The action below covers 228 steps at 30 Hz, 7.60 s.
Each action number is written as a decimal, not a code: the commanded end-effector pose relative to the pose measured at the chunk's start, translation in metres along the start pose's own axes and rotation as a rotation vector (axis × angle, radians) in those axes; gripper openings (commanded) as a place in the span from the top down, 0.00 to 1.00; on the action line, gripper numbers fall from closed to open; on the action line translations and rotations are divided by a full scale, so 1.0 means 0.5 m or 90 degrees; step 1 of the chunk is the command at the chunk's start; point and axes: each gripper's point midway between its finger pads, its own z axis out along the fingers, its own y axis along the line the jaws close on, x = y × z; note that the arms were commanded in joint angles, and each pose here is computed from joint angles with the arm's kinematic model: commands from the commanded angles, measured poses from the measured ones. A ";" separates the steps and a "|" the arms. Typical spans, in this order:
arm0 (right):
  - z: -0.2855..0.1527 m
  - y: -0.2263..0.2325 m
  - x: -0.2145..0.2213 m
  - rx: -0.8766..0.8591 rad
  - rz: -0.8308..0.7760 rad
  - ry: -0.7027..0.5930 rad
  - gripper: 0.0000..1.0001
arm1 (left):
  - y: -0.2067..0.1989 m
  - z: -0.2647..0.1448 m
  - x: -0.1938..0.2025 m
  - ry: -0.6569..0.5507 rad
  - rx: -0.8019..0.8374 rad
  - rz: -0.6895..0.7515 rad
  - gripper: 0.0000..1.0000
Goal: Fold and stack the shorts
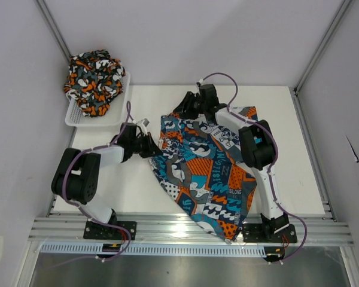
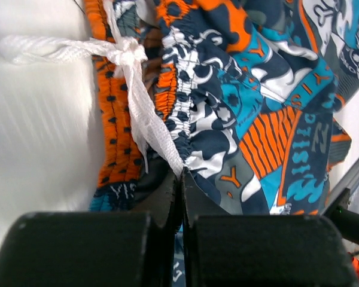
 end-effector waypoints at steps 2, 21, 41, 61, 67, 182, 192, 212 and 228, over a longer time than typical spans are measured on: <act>0.006 0.027 0.021 0.025 -0.085 0.030 0.48 | -0.040 -0.036 0.008 -0.065 0.047 0.000 1.00; 0.056 0.052 0.196 0.239 -0.330 0.106 0.25 | -0.023 -0.077 0.085 -0.097 0.012 -0.012 1.00; 0.042 0.017 0.278 0.356 -0.395 0.141 0.22 | -0.010 -0.065 0.116 -0.075 -0.004 -0.032 1.00; 0.042 0.037 0.317 0.374 -0.415 0.131 0.24 | -0.017 -0.070 0.115 -0.079 0.005 -0.027 1.00; 0.046 0.014 0.315 0.386 -0.394 0.135 0.41 | -0.026 -0.092 0.119 -0.108 0.017 -0.029 1.00; 0.077 -0.043 0.245 0.352 -0.395 0.141 0.64 | 0.000 -0.109 0.078 -0.104 0.076 0.023 0.57; 0.080 -0.053 0.232 0.346 -0.381 0.145 0.63 | -0.030 -0.121 0.127 -0.086 0.108 0.042 0.43; 0.079 -0.051 0.231 0.334 -0.377 0.154 0.64 | 0.005 -0.076 0.083 -0.059 0.021 0.049 0.62; 0.066 -0.081 0.165 0.361 -0.378 0.132 0.69 | -0.037 -0.114 0.237 0.008 0.074 0.031 0.59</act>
